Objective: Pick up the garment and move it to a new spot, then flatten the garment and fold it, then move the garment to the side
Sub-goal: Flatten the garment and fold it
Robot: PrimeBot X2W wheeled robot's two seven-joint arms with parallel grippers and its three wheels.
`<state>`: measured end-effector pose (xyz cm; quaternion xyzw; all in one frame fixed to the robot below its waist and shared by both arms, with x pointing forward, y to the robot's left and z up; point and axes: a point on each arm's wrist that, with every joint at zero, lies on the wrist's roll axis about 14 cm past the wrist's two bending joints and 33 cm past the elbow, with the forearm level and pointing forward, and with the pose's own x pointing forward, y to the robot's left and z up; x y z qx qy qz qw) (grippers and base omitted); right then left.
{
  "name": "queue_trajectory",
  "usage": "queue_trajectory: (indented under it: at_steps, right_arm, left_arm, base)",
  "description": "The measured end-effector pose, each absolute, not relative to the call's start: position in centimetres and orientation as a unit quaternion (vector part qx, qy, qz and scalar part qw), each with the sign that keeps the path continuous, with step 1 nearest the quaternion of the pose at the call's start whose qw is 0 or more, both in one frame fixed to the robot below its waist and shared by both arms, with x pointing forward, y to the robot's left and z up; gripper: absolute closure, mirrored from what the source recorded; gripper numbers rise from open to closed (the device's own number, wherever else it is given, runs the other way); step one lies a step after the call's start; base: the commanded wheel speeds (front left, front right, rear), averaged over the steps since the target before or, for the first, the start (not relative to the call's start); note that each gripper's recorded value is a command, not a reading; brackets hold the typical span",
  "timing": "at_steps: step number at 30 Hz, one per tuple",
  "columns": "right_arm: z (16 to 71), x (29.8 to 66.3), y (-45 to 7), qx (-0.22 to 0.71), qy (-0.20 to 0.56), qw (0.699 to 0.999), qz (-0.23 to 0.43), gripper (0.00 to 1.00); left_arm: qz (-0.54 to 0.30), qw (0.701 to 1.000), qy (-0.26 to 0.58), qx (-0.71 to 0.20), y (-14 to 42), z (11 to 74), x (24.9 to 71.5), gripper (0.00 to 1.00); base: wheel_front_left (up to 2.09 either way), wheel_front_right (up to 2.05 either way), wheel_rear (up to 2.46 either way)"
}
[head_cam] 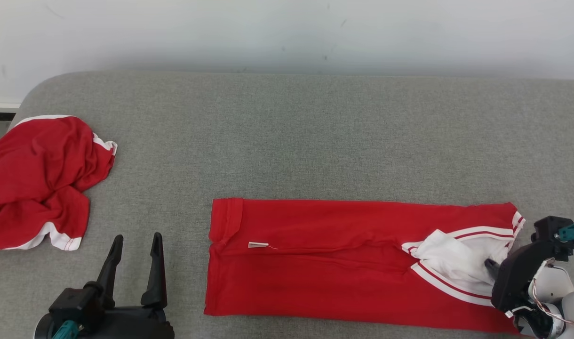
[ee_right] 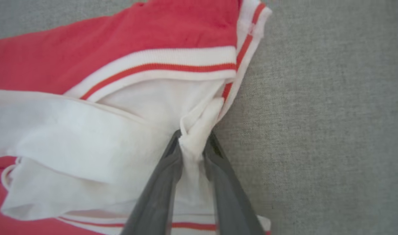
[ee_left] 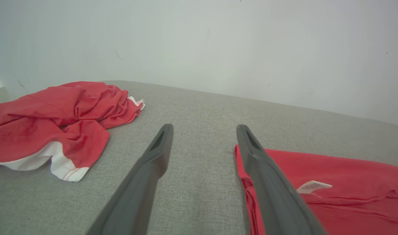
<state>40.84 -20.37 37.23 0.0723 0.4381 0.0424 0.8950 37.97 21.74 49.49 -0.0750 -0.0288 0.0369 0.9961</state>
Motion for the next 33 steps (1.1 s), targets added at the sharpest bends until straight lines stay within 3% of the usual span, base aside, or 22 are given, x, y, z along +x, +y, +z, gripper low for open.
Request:
queue_trajectory:
  at_steps: [5, 11, 16, 19, 23, 33]
  right_arm:
    - [38.2, 41.8, -22.2, 0.063, 0.405, 0.912, 0.019, 1.0]
    - [41.1, 42.3, -29.0, 0.04, 0.351, 0.933, -0.066, 1.0]
    - [43.6, 40.8, -34.5, -0.006, 0.329, 0.935, -0.131, 1.0]
    - [44.5, 40.1, -35.1, -0.027, 0.323, 0.936, -0.137, 1.0]
    - [45.8, 40.5, -32.2, -0.032, 0.307, 0.946, -0.1, 1.0]
    - [47.6, 40.1, -16.4, -0.083, 0.285, 0.947, 0.124, 1.0]
  left_arm:
    - [0.028, 0.997, -0.028, -0.073, 21.3, 49.4, 38.3, 0.0]
    - [0.021, 0.996, -0.035, -0.078, 20.9, 49.9, 38.4, 0.0]
    - [0.017, 0.996, -0.04, -0.081, 20.6, 50.3, 38.2, 0.0]
    - [0.014, 0.996, -0.043, -0.082, 20.4, 50.5, 38.1, 0.0]
    - [0.011, 0.995, -0.048, -0.083, 20.2, 50.9, 38.0, 0.0]
    - [0.0, 0.995, -0.05, -0.087, 19.5, 51.1, 36.6, 0.0]
  base:
    - [0.0, 0.0, 0.0]
    - [0.0, 0.0, 0.0]
    - [0.0, 0.0, 0.0]
    - [0.0, 0.0, 0.0]
    - [0.0, 0.0, 0.0]
    - [0.0, 0.0, 0.0]
